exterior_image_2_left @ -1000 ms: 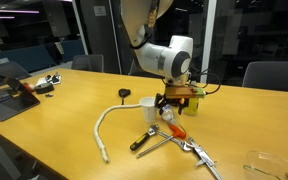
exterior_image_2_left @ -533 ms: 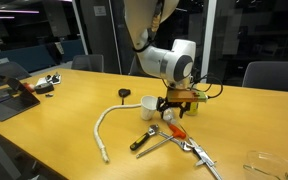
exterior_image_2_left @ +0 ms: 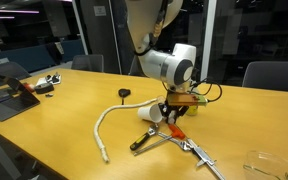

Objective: Pick up the water bottle and move it to the front of the table

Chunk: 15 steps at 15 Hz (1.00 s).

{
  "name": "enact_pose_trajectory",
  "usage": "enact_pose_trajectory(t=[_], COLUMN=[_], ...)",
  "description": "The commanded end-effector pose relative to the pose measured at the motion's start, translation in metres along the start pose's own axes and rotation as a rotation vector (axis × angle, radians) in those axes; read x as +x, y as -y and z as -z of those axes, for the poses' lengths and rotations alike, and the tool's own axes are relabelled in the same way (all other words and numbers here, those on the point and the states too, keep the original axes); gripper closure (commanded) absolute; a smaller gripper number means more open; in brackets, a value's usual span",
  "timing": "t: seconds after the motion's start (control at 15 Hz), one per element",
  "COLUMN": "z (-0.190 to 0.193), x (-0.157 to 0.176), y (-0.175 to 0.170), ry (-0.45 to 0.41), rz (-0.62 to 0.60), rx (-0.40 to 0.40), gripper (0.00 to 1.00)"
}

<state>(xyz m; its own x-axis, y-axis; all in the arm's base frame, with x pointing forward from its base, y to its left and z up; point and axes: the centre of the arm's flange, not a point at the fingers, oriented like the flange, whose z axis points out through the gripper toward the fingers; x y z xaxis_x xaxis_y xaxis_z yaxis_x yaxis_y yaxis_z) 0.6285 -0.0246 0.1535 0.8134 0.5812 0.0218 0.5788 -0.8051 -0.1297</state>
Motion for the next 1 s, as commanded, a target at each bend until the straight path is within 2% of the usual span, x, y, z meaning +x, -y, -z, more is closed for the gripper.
enact_pose_trajectory(t=[0.0, 0.47, 0.6, 0.93], z=[0.016, 0.080, 0.099, 0.122], x=[0.008, 0.012, 0.012, -0.004], y=[0.001, 0.025, 0.033, 0.048], ry=[-0.002, 0.051, 0.090, 0.366], rz=[0.002, -0.040, -0.048, -0.057], rx=[0.012, -0.017, -0.036, -0.143], gripper=[0.91, 0.92, 0.92, 0.92])
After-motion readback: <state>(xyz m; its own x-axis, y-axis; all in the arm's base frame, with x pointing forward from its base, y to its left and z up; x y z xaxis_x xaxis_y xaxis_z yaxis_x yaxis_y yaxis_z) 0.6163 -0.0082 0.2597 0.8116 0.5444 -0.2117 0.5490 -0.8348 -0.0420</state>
